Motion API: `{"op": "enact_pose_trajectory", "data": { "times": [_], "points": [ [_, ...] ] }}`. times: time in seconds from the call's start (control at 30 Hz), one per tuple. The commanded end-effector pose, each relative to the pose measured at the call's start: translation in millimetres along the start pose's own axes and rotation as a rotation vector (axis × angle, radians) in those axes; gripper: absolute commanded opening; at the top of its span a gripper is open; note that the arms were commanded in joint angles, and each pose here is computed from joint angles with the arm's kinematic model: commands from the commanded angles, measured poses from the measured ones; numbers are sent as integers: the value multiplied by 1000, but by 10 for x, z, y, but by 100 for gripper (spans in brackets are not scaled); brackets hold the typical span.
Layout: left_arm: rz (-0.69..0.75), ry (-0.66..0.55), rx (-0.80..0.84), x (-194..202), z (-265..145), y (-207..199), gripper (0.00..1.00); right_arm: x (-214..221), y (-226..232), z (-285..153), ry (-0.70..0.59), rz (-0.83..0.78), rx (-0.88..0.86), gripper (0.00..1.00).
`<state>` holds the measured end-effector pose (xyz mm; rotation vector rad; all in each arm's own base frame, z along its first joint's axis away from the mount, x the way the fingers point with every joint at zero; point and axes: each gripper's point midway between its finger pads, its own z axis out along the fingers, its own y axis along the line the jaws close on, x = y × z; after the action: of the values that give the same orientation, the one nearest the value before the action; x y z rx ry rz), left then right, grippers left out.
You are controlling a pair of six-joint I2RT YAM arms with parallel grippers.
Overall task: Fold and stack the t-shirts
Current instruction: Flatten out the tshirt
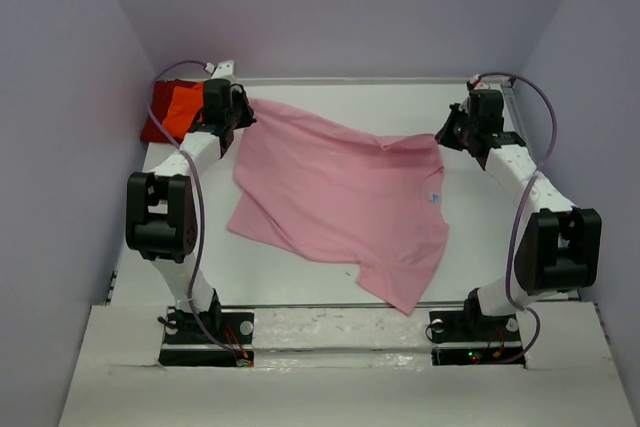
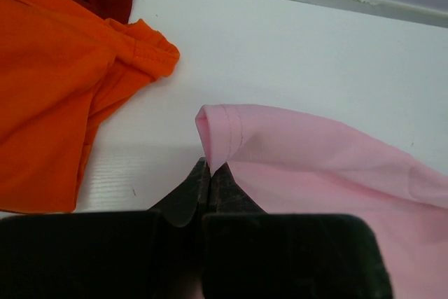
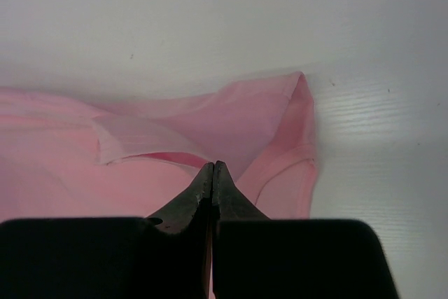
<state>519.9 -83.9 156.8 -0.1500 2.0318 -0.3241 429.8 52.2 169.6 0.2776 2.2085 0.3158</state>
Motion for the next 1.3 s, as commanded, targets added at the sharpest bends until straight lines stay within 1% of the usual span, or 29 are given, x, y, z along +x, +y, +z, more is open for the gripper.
{"op": "enact_pose_trajectory", "data": {
  "times": [0.0, 0.1, 0.17, 0.27, 0.4, 0.47, 0.57, 0.67, 0.73, 0.77, 0.8, 0.83, 0.87, 0.97, 1.0, 1.07, 1.1, 1.17, 1.27],
  "points": [
    [11, -182, 12, -705, -314, -135, 0, -434, 175, -146, -104, -9, -34, 0],
    [3, -170, 20, -684, -308, -151, 0, -407, 226, -160, -94, -3, -63, 0],
    [-7, -155, 13, -576, -281, -115, 0, -350, 213, -178, -90, 5, -64, 0],
    [-28, -47, -26, -143, -154, 36, 0, -156, 115, -181, -62, 9, -38, 0],
    [-47, 40, -48, 234, -50, 141, 0, 95, 21, -172, -22, 30, -18, 0],
    [-71, 78, -66, 398, -9, 199, 0, 173, 27, -206, -14, 38, -31, 0],
    [-92, 95, -44, 487, -1, 164, 0, 336, -28, -240, 6, 41, -24, 0],
    [-95, 68, -20, 363, -35, 91, 0, 354, -48, -290, -4, 31, -19, 0],
    [-92, 17, 14, 131, -174, -24, 0, 282, 7, -332, -23, 30, -41, 0],
    [-81, -12, 32, -4, -246, -87, 0, 166, 90, -393, -49, 28, -71, 0],
    [-69, -62, 48, -224, -417, -166, 0, 111, 130, -425, -61, 25, -86, 0],
    [-54, -90, 51, -344, -519, -204, 0, 47, 173, -467, -75, 23, -101, 0],
    [-45, -151, 70, -598, -759, -293, 0, -63, 243, -559, -98, 17, -122, 0],
    [-30, -253, 114, -965, -1188, -474, 0, -217, 330, -714, -131, 4, -146, 0],
    [-25, -306, 139, -1140, -1440, -563, 0, -325, 374, -805, -165, -1, -157, 0],
    [-20, -353, 175, -1316, -1694, -692, 0, -390, 397, -857, -179, -9, -160, 0],
    [-7, -392, 194, -1456, -1902, -773, 0, -417, 414, -887, -181, -11, -163, 0],
    [8, -425, 207, -1605, -2148, -857, 0, -431, 419, -913, -185, -11, -164, 0],
    [25, -465, 201, -1745, -2343, -876, 0, -481, 454, -1011, -211, -8, -177, 0]
  ]
}}
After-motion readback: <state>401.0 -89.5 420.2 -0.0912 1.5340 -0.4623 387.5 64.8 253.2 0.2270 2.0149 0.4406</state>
